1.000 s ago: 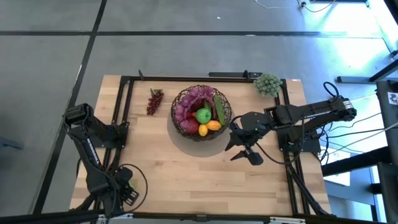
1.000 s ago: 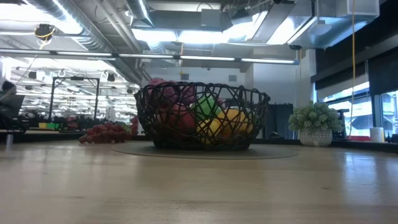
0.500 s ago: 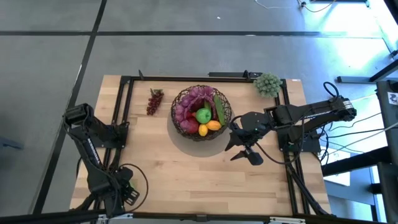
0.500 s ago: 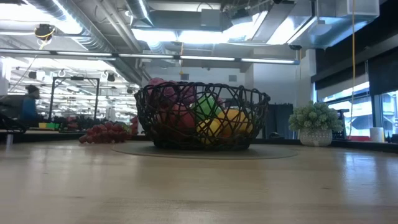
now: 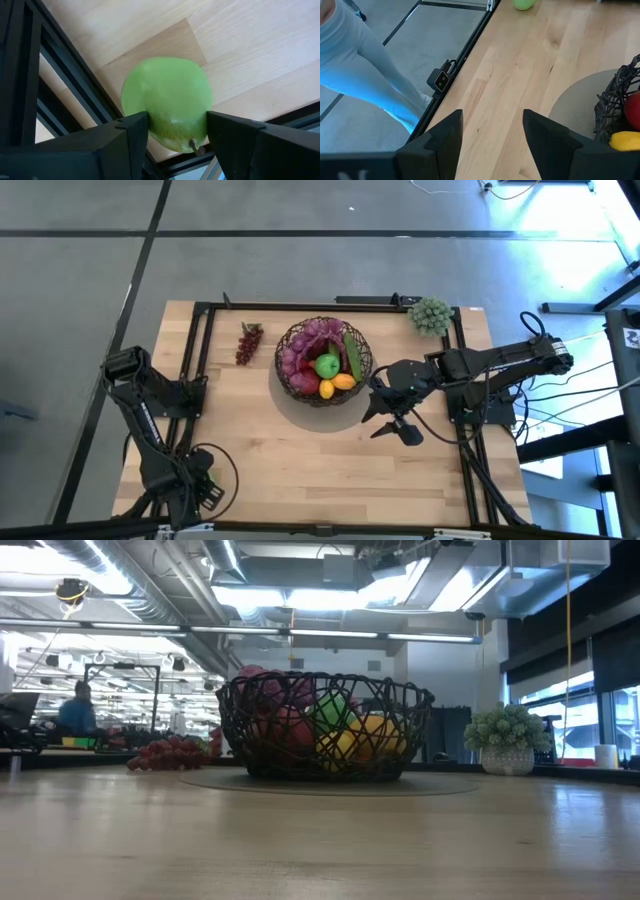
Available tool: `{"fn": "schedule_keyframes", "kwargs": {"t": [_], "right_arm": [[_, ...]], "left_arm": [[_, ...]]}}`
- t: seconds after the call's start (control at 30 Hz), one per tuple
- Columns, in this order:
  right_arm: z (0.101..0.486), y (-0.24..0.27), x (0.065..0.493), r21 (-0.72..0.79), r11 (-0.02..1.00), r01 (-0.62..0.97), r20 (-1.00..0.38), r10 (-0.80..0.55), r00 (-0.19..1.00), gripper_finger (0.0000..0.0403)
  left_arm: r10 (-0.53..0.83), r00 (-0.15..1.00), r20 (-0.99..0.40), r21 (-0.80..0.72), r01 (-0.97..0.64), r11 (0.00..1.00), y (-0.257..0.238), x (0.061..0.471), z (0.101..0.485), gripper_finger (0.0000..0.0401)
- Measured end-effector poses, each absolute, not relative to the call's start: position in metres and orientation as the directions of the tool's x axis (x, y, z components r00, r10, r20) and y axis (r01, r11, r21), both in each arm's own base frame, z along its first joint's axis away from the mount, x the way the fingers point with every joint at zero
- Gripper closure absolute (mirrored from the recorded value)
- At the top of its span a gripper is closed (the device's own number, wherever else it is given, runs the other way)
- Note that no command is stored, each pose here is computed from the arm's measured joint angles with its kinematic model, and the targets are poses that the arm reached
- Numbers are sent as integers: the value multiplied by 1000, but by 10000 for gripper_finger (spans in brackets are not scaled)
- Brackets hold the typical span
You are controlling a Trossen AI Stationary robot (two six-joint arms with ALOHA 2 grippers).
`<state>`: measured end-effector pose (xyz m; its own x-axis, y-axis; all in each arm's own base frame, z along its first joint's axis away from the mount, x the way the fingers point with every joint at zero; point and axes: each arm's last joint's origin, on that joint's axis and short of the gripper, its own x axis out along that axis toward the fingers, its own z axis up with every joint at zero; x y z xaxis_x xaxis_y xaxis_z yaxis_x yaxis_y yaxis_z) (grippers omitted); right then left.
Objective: Build produce basket
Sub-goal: Put the pear into the wire basket
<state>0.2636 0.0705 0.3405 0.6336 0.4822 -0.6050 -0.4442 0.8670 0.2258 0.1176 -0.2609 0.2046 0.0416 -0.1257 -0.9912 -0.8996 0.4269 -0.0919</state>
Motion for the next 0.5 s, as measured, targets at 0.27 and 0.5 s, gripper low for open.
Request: {"fn": "schedule_keyframes", "kwargs": {"t": [0.27,0.5], "right_arm": [[341,71,264,226,867,-445,-605,483,633,196],[341,70,264,226,867,-444,-605,482,634,196]], "left_arm": [[-151,45,-987,-108,-894,436,-257,118,210,232],[-173,58,-983,-129,-893,432,-255,118,217,233]]}}
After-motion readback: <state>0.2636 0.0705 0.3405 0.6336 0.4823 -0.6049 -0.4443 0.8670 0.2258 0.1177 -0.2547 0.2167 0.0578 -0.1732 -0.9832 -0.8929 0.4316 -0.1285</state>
